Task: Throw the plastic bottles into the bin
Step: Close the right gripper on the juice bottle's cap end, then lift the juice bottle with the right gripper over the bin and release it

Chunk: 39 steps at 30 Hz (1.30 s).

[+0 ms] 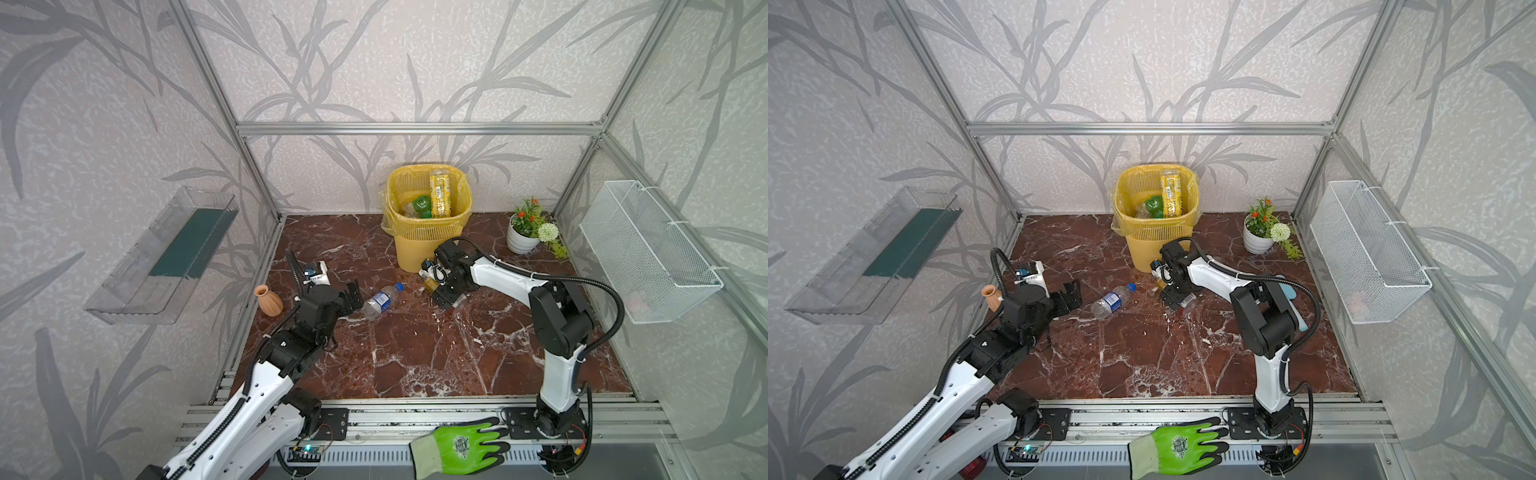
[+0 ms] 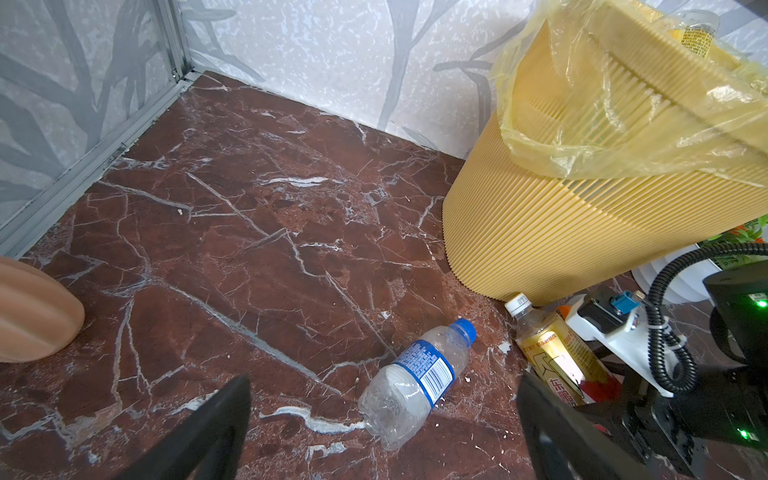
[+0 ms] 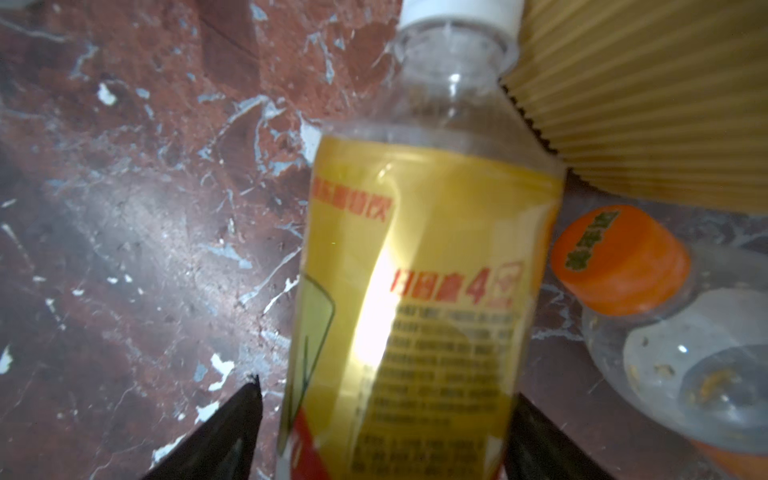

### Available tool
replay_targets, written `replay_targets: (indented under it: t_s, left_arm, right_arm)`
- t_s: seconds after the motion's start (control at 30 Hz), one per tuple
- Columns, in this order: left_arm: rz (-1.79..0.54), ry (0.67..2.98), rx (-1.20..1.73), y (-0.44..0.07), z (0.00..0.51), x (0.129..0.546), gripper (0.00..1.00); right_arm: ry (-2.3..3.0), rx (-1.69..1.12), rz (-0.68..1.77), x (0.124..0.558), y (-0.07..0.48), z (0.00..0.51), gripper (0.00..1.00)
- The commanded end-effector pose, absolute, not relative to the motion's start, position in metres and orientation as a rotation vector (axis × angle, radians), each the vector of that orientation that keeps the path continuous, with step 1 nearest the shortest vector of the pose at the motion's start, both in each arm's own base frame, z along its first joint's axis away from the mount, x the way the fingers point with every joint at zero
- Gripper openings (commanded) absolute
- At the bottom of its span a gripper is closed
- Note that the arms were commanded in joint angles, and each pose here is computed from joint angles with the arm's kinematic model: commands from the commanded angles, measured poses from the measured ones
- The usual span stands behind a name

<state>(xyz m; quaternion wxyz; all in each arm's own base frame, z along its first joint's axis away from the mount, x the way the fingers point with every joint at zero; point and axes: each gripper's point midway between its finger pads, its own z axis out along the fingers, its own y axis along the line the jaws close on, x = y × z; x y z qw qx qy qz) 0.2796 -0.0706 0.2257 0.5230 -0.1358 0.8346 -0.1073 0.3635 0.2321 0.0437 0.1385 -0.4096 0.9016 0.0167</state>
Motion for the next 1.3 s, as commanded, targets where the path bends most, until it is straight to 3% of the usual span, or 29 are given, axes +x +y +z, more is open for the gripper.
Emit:
replay_targets:
  t_s: [0.0, 0.13, 0.33, 0.6, 0.8, 0.97, 1.27]
  left_arm:
    - [-0.215, 2.004, -0.353, -0.063, 0.220, 0.279, 0.99]
    - [-0.206, 2.007, -0.354, -0.061, 0.219, 0.278, 0.99]
    - [-0.207, 2.001, -0.362, -0.059, 0.218, 0.274, 0.99]
    - [-0.215, 1.997, -0.376, -0.058, 0.217, 0.272, 0.99]
    - [-0.207, 1.972, -0.389, -0.053, 0.221, 0.270, 0.99]
    - [-0.198, 1.948, -0.396, -0.050, 0.225, 0.270, 0.99]
    - [-0.212, 1.939, -0.385, -0.055, 0.232, 0.278, 0.99]
  right_arm:
    - [2.678, -1.171, -0.023, 0.361, 0.227, 0.040, 0.85]
    - [2.710, -1.191, -0.069, 0.359, 0.228, 0.037, 0.80]
    - [2.717, -1.151, -0.081, 0.353, 0.224, 0.047, 0.60]
    - [2.579, -0.972, 0.135, 0.341, 0.237, 0.101, 0.56]
    - [2.224, -0.785, 0.371, 0.328, 0.244, 0.195, 0.56]
    - [1.656, -0.594, 0.474, 0.296, 0.219, 0.324, 0.56]
    - [0.909, -0.342, 0.387, 0.215, 0.143, 0.514, 0.59]
